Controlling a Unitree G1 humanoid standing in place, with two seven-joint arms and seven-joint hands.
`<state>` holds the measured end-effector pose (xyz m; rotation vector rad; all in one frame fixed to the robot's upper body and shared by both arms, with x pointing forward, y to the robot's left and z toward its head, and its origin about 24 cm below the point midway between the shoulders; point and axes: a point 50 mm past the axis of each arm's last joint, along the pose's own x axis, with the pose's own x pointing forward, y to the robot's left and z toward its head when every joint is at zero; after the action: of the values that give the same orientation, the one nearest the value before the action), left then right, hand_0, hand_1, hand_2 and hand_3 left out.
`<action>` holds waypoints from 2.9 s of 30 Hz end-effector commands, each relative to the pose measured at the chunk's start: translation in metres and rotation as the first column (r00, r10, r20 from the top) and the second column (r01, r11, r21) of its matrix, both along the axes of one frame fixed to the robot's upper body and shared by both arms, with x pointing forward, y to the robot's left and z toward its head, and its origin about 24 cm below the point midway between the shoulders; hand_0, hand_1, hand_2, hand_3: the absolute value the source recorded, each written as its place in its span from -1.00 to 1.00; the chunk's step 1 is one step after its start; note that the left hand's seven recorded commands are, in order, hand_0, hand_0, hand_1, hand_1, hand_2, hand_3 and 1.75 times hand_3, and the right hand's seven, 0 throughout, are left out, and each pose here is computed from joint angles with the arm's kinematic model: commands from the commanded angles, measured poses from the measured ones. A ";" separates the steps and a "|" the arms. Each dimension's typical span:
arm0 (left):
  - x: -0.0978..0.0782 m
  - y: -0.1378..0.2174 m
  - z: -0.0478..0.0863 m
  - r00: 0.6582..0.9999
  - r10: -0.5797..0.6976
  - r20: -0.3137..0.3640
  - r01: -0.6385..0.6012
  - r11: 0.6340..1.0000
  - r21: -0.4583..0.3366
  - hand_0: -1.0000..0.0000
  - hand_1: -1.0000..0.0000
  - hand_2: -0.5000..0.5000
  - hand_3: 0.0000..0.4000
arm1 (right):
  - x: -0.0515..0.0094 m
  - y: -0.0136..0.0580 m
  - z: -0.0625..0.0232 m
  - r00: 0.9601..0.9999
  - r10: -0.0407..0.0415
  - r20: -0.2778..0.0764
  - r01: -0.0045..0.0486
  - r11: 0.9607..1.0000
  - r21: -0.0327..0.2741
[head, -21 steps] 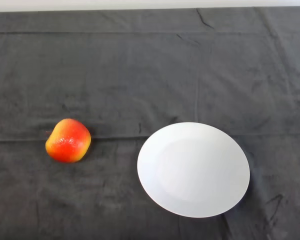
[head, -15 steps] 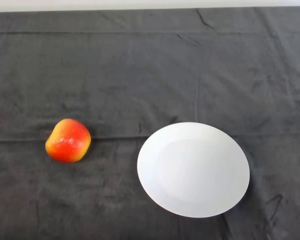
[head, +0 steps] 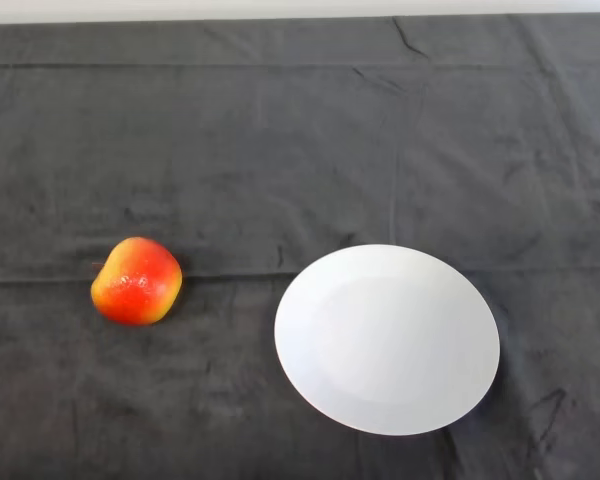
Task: Move the apple to the plate
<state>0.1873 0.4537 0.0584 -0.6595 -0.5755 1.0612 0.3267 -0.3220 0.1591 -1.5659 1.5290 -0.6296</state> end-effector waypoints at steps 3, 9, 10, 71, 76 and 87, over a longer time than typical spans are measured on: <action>0.017 -0.009 0.004 0.999 -0.041 -0.018 0.042 0.999 0.035 1.00 1.00 0.00 -1.00 | -0.0041 -0.0068 0.0043 0.999 -0.035 0.018 0.035 0.999 -0.004; 0.030 -0.020 0.006 0.993 -0.106 -0.057 0.111 0.989 0.097 1.00 1.00 0.00 -1.00 | -0.0041 -0.0068 0.0043 0.999 -0.035 0.018 0.035 0.999 -0.004; 0.032 -0.022 0.006 0.991 -0.116 -0.065 0.123 0.987 0.107 1.00 1.00 0.00 -1.00 | -0.0041 -0.0068 0.0043 0.999 -0.035 0.018 0.035 0.999 -0.004; 0.104 -0.202 -0.026 0.426 -0.694 -0.580 0.904 0.303 0.302 1.00 1.00 0.00 -1.00 | -0.0039 -0.0070 0.0040 0.999 -0.032 0.014 0.032 0.999 -0.007; 0.103 -0.216 -0.031 0.364 -0.706 -0.607 0.930 0.238 0.280 1.00 1.00 0.00 -1.00 | -0.0039 -0.0071 0.0040 0.999 -0.031 0.014 0.031 0.999 -0.007; 0.102 -0.225 -0.038 0.255 -0.694 -0.673 0.964 0.126 0.235 1.00 1.00 0.00 -1.00 | -0.0038 -0.0072 0.0039 0.999 -0.030 0.013 0.030 1.000 -0.008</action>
<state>0.2907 0.2304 0.0169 -0.0789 -0.0395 -0.1820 0.3266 -0.3220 0.1591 -1.5660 1.5295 -0.6298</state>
